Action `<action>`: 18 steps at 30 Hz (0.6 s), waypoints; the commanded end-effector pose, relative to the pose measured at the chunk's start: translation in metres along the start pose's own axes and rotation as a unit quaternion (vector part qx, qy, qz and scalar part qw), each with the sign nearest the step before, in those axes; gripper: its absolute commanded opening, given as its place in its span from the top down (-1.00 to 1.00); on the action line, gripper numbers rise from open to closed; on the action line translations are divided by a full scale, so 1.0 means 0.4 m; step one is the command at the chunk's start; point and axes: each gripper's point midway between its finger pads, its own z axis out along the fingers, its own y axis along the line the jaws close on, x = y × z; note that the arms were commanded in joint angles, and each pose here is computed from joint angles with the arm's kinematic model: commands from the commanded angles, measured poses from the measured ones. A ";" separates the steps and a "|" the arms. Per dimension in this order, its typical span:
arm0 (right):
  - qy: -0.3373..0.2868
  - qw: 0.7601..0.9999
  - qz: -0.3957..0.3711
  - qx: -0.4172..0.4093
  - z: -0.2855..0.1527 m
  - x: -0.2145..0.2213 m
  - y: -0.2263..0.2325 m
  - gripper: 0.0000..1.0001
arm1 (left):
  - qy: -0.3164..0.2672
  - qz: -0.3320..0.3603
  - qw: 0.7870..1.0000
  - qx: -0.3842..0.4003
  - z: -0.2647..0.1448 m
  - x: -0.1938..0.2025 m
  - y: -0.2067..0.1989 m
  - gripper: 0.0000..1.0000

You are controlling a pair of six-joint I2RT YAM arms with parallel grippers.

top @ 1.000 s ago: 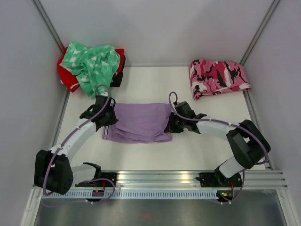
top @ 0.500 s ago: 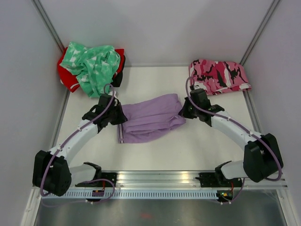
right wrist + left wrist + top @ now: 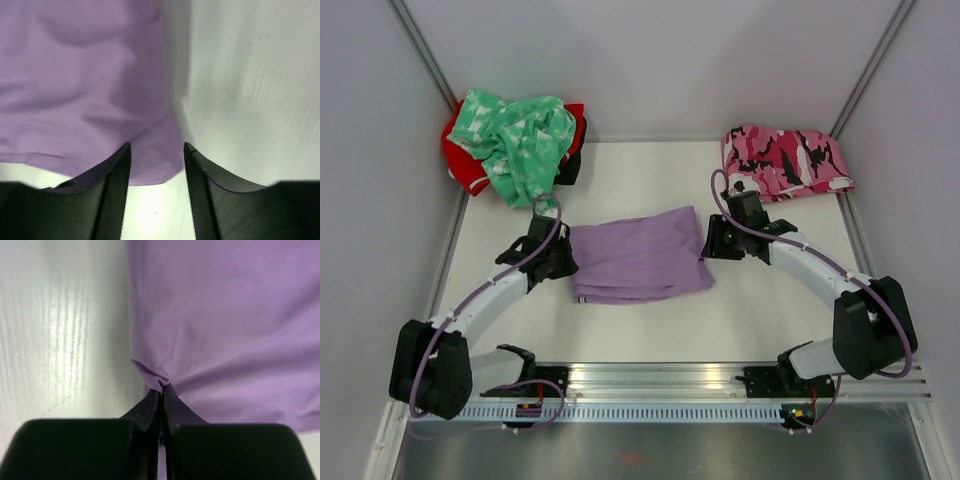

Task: Fold and stack the trousers
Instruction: Fold the trousers

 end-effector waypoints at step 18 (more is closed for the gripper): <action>0.015 0.989 -0.044 -0.143 -0.072 -0.022 0.199 0.01 | 0.028 -0.020 0.996 -0.086 -0.015 0.023 0.073 -0.81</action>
